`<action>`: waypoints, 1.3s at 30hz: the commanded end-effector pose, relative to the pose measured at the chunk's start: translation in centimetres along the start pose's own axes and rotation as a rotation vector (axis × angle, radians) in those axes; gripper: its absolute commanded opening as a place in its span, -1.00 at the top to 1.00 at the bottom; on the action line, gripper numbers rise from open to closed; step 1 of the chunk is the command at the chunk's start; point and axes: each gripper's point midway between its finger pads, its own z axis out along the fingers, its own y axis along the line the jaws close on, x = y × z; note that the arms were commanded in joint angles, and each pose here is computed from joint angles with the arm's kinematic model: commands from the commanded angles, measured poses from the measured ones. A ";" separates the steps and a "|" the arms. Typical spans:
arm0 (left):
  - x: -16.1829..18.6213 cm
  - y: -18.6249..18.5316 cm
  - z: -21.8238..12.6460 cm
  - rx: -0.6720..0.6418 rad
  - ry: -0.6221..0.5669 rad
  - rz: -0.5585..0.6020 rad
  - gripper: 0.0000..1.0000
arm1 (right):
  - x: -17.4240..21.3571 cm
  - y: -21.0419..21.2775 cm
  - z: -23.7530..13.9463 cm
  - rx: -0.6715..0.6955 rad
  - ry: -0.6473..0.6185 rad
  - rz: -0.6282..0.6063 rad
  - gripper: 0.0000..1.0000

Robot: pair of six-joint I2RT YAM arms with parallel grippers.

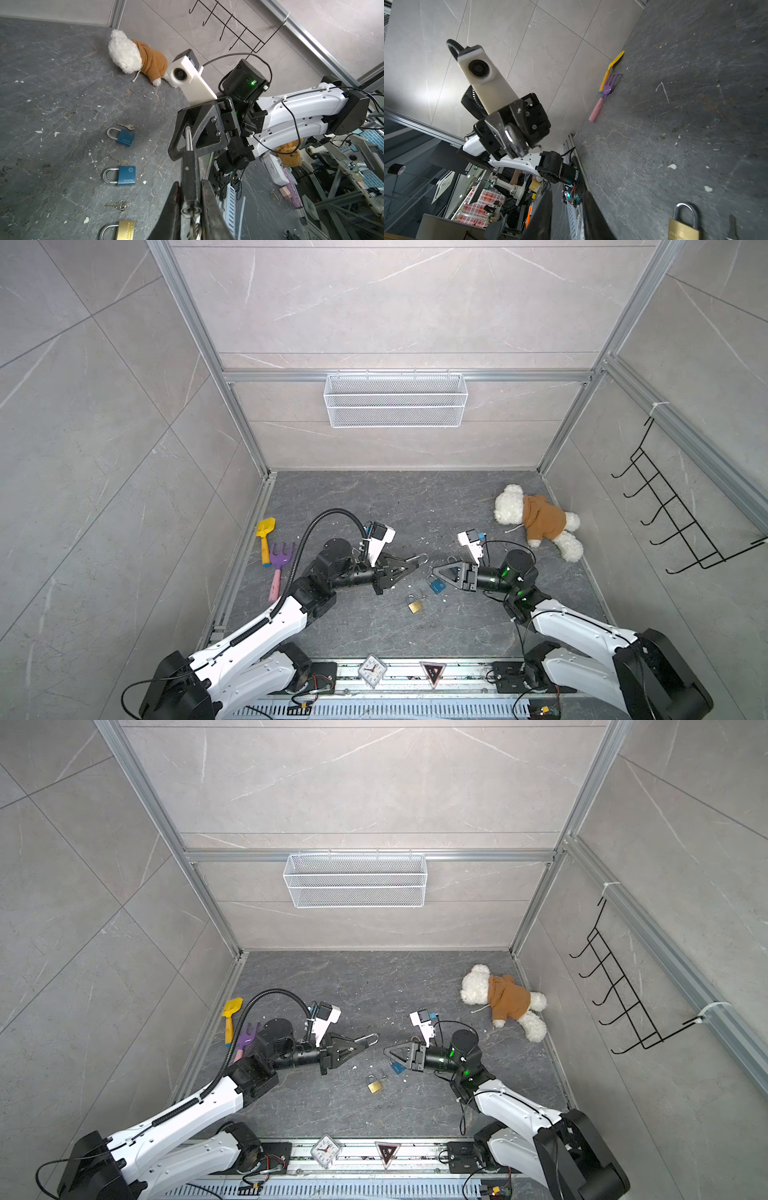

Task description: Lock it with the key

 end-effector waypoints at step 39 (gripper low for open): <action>-0.7 -3.0 1.0 0.218 0.071 0.011 1.00 | -0.1 3.5 -0.2 -0.101 0.062 -0.134 0.52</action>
